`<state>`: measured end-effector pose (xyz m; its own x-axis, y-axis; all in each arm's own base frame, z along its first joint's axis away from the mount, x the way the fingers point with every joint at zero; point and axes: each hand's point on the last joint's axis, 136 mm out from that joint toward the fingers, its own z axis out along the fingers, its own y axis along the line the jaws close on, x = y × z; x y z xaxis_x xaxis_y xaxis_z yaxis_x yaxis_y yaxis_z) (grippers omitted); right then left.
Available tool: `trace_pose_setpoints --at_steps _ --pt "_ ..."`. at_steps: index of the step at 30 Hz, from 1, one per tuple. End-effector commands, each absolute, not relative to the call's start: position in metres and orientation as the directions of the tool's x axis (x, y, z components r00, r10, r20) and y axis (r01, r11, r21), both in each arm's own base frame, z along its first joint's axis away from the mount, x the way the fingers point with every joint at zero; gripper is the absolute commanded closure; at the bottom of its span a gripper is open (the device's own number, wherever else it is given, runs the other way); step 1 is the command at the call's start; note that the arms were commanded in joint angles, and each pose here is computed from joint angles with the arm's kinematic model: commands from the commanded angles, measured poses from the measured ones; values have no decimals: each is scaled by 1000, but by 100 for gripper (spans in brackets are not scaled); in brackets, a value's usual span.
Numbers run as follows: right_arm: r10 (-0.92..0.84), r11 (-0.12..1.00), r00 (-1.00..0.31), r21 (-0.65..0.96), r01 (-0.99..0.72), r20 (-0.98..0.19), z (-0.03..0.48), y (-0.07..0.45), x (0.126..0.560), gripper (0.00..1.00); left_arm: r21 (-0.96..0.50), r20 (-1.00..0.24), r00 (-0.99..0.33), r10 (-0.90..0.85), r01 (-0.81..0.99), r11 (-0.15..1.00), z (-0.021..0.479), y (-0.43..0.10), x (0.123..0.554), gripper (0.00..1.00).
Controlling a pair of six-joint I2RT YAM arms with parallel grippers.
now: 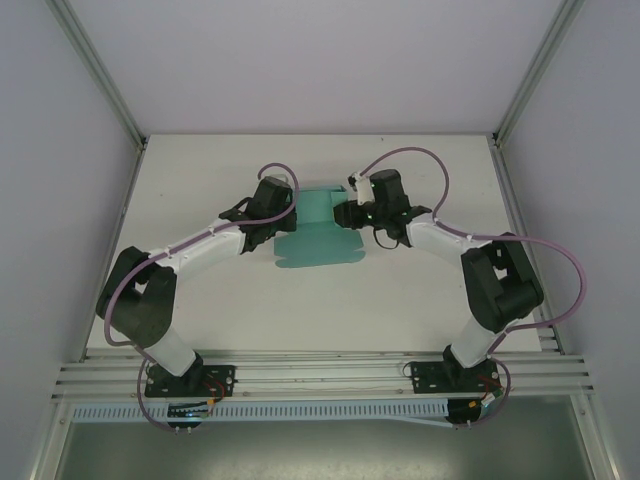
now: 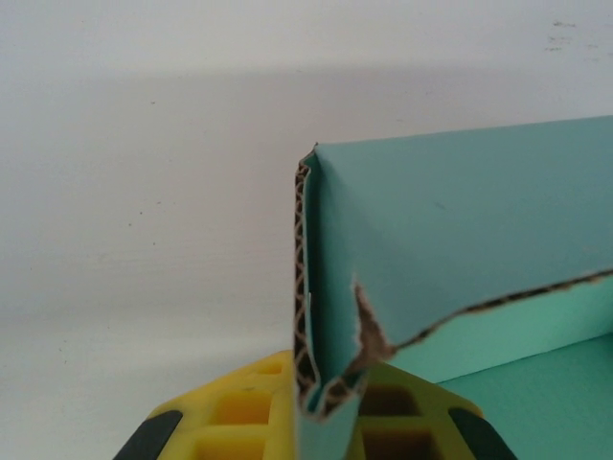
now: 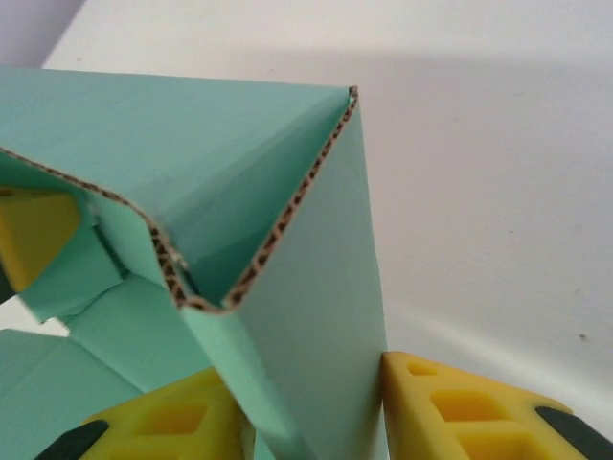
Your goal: Assemble paper box
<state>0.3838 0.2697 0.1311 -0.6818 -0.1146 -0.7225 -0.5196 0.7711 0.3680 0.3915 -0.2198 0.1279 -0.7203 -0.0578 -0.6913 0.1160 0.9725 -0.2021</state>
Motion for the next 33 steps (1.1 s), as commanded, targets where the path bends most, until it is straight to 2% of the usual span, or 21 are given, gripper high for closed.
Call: trace_pose_setpoints --at_steps 1,5,12,19,24,30,33 --pt "-100 890 -669 235 -392 -736 126 247 408 64 -218 -720 -693 -38 173 961 144 -229 387 100" --pt "-112 911 -669 192 -364 -735 117 249 413 63 -217 -724 -690 -23 196 956 145 -236 386 100" --pt "-48 943 -630 173 -285 -775 126 242 428 86 -227 -726 -687 -10 226 947 148 -245 381 100" --pt "20 980 -652 144 -138 -758 118 225 435 85 -240 -724 -690 -11 237 941 148 -258 380 100" --pt "26 938 -644 241 -249 -764 121 247 425 82 -243 -730 -684 -10 246 938 149 -262 380 100" --pt "-37 803 -626 349 -482 -779 144 289 394 79 -239 -730 -683 -26 219 946 145 -260 384 100" --pt "-43 768 -616 368 -524 -786 153 295 385 77 -248 -733 -679 -30 226 942 146 -262 385 100"
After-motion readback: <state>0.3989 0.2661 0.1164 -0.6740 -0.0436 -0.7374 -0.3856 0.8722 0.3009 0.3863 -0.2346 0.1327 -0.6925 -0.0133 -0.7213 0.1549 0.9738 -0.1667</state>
